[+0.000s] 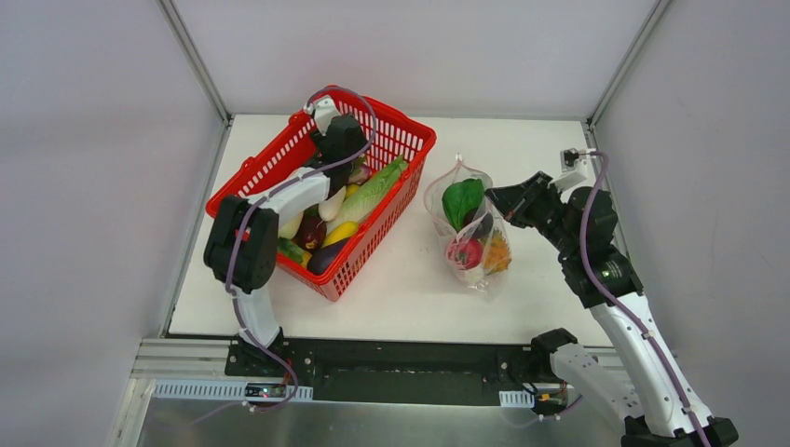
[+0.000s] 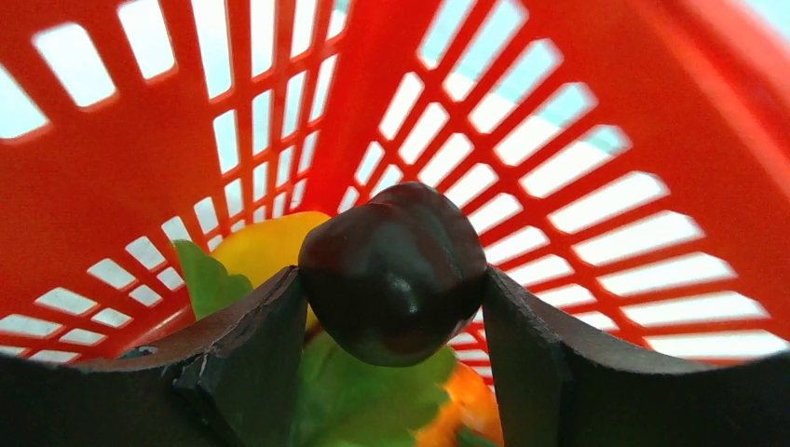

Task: Place the food in the zip-top bag and seal the zipper
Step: Pick up the fake fruit from the bin, then place the fake fruit in the zipper food storage bag.

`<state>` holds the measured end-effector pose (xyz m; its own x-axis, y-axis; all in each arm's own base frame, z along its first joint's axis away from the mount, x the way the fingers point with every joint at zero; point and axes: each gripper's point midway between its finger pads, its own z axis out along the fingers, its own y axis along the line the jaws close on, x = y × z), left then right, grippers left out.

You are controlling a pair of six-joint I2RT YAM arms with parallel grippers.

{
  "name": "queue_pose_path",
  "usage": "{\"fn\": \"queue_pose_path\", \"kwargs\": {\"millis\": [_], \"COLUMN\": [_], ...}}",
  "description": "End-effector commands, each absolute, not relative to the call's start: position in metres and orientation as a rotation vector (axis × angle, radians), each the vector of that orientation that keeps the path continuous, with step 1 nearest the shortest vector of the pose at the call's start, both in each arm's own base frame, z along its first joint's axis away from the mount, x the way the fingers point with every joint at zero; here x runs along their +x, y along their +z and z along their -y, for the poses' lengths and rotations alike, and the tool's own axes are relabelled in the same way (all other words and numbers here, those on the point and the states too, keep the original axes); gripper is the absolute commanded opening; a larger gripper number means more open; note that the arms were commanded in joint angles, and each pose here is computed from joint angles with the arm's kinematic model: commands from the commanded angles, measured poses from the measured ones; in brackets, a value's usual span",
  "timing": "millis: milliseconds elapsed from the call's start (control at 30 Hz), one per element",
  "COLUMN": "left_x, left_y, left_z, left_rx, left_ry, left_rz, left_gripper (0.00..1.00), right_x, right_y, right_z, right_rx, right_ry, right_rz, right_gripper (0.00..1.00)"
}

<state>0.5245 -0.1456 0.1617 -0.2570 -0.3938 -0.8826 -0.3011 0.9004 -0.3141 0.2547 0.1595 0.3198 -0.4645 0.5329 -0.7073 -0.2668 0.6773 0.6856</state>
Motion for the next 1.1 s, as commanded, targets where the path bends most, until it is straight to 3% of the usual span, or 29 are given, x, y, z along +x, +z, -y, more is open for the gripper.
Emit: {"fn": "queue_pose_path", "kwargs": {"millis": [0, 333, 567, 933, 1067], "left_x": [0.506, 0.440, 0.378, 0.269, 0.243], "left_y": [0.225, 0.269, 0.324, 0.380, 0.382], "left_z": [0.152, 0.161, 0.190, 0.289, 0.311], "left_rx": [-0.473, -0.359, -0.102, 0.449, 0.591], "left_ry": [-0.199, -0.363, -0.555, -1.055, -1.116], "left_rz": [-1.740, -1.719, -1.708, -1.641, -1.644], "left_gripper": [0.01, 0.00, 0.00, 0.00, 0.01], "right_x": [0.250, 0.244, 0.240, 0.238, 0.235], "right_y": [0.340, 0.339, 0.337, 0.333, 0.337], "right_z": [-0.159, -0.159, -0.163, -0.174, -0.182], "right_rx": [0.181, 0.175, 0.175, 0.140, 0.107], "right_ry": [0.978, 0.984, 1.025, 1.073, 1.127], "right_rz": [-1.742, -1.749, -1.748, -1.802, -1.812], "right_gripper": [0.00, 0.00, 0.00, 0.00, 0.00]}}
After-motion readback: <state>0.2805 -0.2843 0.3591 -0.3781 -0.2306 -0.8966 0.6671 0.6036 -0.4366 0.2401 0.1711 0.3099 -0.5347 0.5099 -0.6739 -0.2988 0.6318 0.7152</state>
